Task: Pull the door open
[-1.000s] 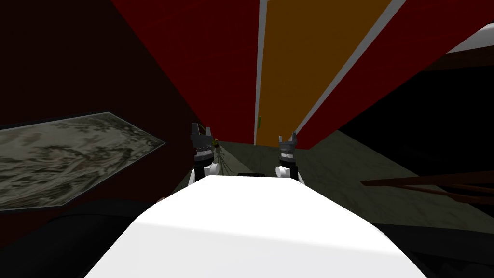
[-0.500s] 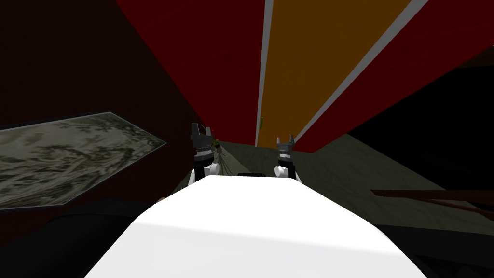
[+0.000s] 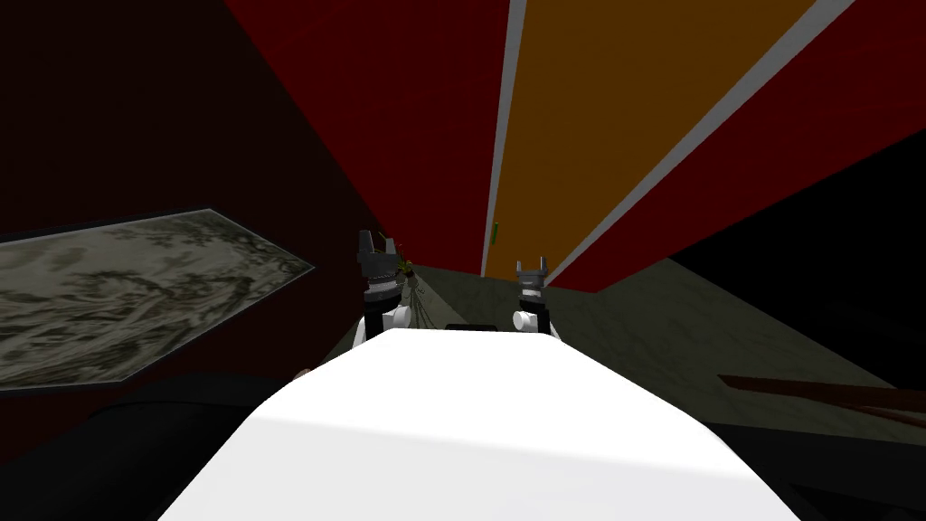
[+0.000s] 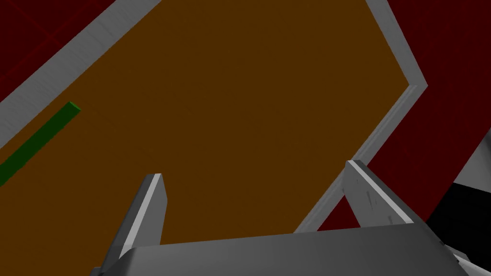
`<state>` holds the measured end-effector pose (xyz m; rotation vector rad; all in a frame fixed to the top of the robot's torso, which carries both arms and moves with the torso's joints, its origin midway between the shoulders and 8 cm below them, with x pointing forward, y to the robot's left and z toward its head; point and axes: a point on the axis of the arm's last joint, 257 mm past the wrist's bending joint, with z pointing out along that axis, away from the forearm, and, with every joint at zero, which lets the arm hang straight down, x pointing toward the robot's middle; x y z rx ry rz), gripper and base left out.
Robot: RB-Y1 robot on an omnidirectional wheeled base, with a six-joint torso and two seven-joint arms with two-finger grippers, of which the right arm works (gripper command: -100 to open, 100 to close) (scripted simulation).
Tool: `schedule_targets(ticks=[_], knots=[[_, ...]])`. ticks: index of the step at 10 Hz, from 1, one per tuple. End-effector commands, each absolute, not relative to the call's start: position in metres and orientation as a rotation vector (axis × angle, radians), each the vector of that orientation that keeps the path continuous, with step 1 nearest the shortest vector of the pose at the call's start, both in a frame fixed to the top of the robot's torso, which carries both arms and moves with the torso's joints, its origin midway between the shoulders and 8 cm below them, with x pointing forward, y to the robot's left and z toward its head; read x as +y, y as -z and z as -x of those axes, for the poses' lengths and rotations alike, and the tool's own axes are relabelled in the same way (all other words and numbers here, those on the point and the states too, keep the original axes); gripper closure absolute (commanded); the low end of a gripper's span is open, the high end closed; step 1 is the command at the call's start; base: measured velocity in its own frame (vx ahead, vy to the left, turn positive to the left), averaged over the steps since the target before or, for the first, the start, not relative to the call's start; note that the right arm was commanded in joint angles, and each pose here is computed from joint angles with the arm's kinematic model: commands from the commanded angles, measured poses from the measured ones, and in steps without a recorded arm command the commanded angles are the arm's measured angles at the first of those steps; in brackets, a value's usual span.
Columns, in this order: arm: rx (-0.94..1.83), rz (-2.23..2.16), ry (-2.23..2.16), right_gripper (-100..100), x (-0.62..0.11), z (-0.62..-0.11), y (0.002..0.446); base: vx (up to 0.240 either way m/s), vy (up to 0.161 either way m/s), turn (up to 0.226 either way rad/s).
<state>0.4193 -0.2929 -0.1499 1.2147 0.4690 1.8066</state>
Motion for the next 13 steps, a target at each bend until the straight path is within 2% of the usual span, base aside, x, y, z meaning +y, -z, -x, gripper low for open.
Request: schedule_targets(ticks=[1, 13], knots=[[0.444, -1.258, -1.833, -100, -0.298, -0.424, 0.162, 0.100, -0.006, 0.069], [0.212, -1.565, -1.961, -100, -0.323, -0.443, 0.248, 0.101, -0.002, 0.069]])
